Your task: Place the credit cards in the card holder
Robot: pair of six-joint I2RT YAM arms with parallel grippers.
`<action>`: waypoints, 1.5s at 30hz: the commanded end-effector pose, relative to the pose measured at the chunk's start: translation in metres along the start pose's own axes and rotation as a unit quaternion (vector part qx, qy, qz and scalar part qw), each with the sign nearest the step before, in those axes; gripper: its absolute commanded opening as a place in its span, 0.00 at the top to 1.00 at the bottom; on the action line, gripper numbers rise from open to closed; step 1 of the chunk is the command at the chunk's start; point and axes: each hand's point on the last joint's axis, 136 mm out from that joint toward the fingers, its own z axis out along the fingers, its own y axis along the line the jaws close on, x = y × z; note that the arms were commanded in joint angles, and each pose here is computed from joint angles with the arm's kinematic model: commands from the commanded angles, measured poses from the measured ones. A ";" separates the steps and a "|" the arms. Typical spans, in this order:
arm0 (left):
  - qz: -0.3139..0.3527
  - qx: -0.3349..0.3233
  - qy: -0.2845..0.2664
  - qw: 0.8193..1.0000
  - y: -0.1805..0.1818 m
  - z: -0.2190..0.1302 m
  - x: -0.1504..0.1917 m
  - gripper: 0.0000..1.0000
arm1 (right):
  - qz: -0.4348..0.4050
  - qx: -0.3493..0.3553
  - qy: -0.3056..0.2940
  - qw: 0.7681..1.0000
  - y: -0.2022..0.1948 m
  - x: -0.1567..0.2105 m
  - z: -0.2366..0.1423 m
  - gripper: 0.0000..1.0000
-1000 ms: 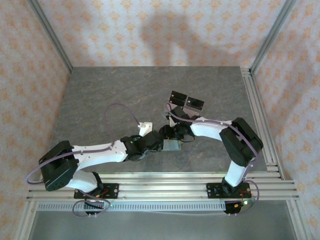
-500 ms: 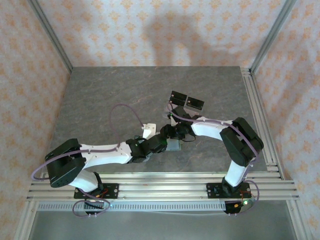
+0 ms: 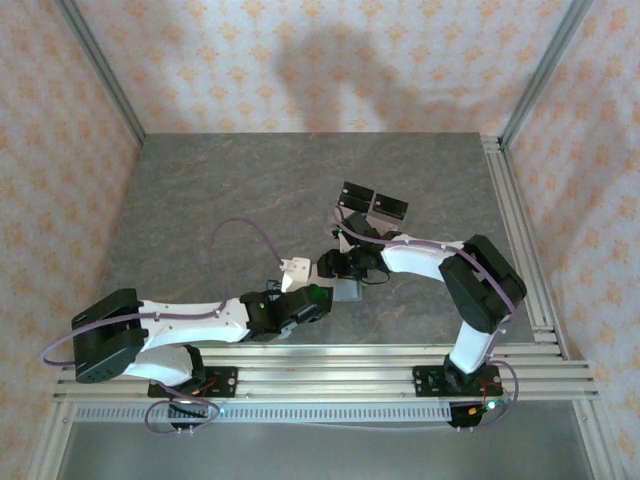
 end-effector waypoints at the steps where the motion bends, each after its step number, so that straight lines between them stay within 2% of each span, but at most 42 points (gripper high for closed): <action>1: 0.005 -0.003 -0.008 1.000 -0.002 0.005 0.002 0.00 | 0.006 -0.001 0.013 1.000 0.001 0.007 0.006 0.46; 17: 0.035 -0.022 -0.002 0.999 -0.016 0.024 0.005 0.00 | 0.004 -0.001 0.017 1.000 0.002 0.008 0.008 0.46; 27: 0.044 -0.093 0.001 0.995 0.002 0.039 0.013 0.00 | 0.004 -0.001 0.017 1.000 0.002 0.009 0.006 0.46; 34: 0.038 -0.129 -0.006 0.991 0.022 0.037 0.018 0.00 | 0.000 -0.004 0.013 1.000 0.007 0.007 0.000 0.46; 45: 0.035 -0.132 -0.005 0.991 0.027 0.036 0.021 0.00 | 0.012 0.003 -0.061 0.998 0.012 -0.012 -0.045 0.45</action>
